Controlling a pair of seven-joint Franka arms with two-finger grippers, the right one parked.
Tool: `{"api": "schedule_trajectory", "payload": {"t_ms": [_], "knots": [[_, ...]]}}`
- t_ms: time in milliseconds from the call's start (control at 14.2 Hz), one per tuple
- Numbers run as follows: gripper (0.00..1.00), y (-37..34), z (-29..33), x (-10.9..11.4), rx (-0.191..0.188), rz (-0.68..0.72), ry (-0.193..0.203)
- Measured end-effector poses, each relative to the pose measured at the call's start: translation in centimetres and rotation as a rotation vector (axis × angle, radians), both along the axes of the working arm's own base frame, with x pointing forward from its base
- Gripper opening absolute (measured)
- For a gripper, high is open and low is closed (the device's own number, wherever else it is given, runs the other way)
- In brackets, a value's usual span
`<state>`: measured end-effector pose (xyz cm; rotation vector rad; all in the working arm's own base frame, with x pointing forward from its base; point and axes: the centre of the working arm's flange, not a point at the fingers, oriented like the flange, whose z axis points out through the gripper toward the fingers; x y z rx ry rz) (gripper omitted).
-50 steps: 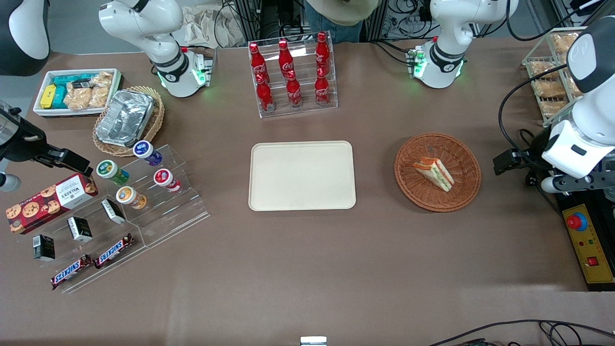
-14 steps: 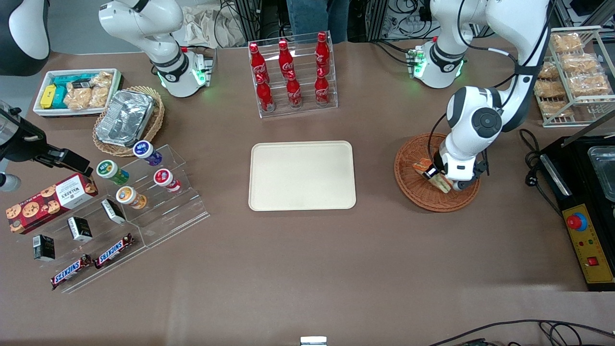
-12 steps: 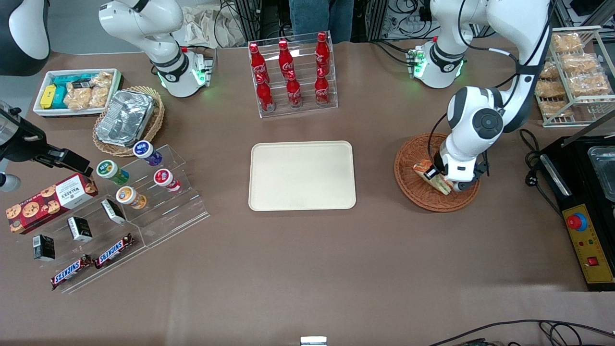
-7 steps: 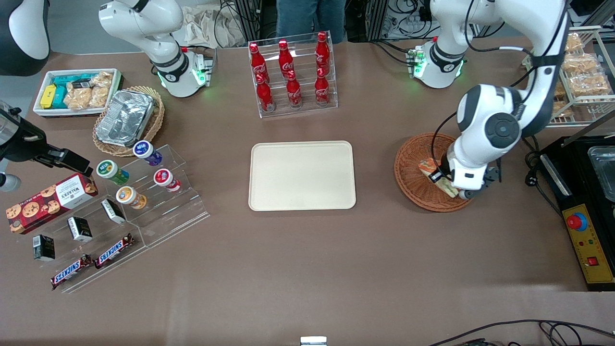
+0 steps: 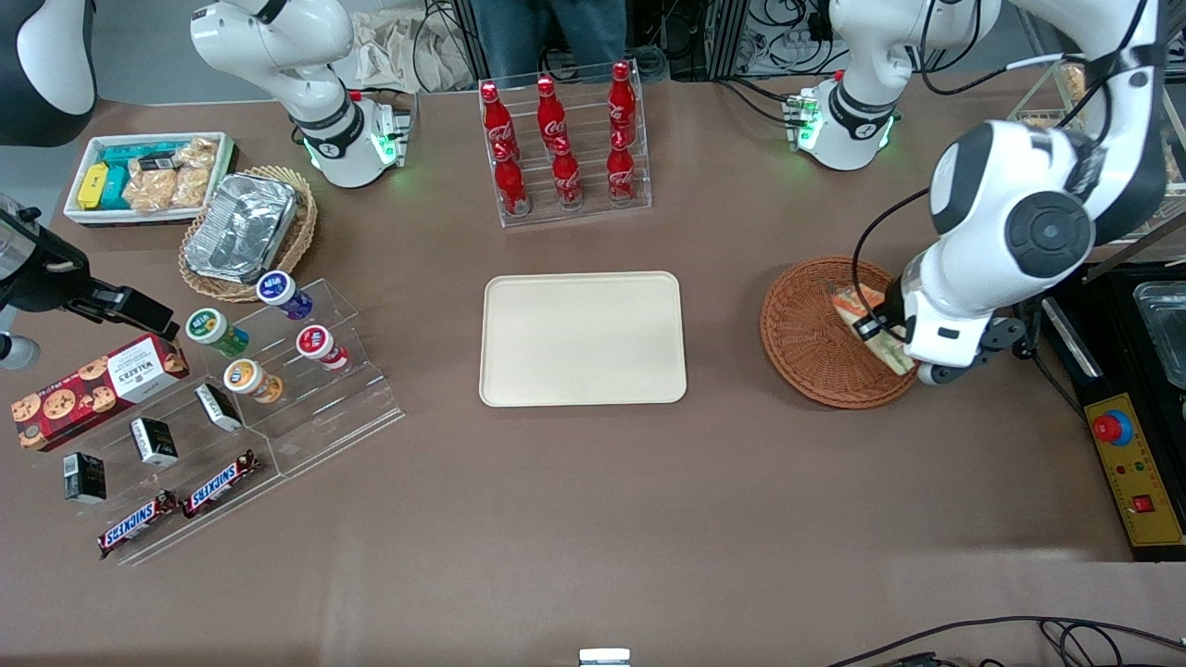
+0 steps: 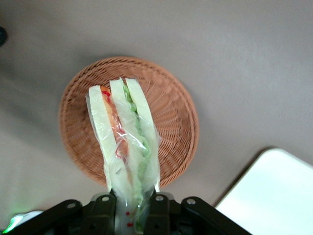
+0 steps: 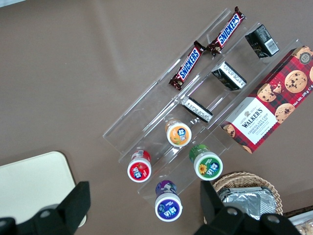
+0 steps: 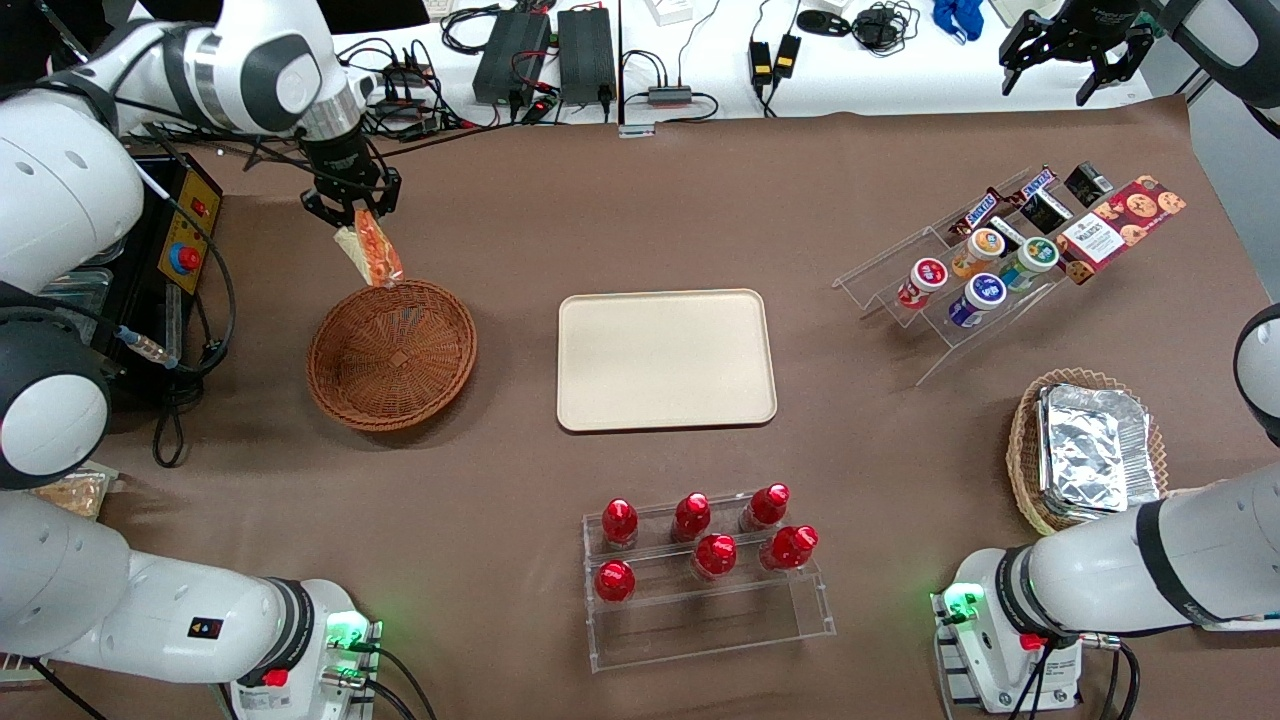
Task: Place sandwich from basket to tray
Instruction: 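Lift the sandwich out of the basket with the left gripper, then carry the sandwich over the cream tray with the left gripper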
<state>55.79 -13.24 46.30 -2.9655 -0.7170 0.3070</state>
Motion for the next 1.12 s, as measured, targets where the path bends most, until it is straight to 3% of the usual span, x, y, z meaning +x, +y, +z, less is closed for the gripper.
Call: {"api": "schedule_trajectory", "payload": {"t_ms": [140,491,1123], "knots": [[0.19,0.5,2.9,0.0,-0.011,-0.069,0.029],[0.19,-0.1,5.2,-0.3,-0.039,-0.199,0.045],[0.19,-15.2,3.0,-4.6,-0.11,-0.398,0.072]]}}
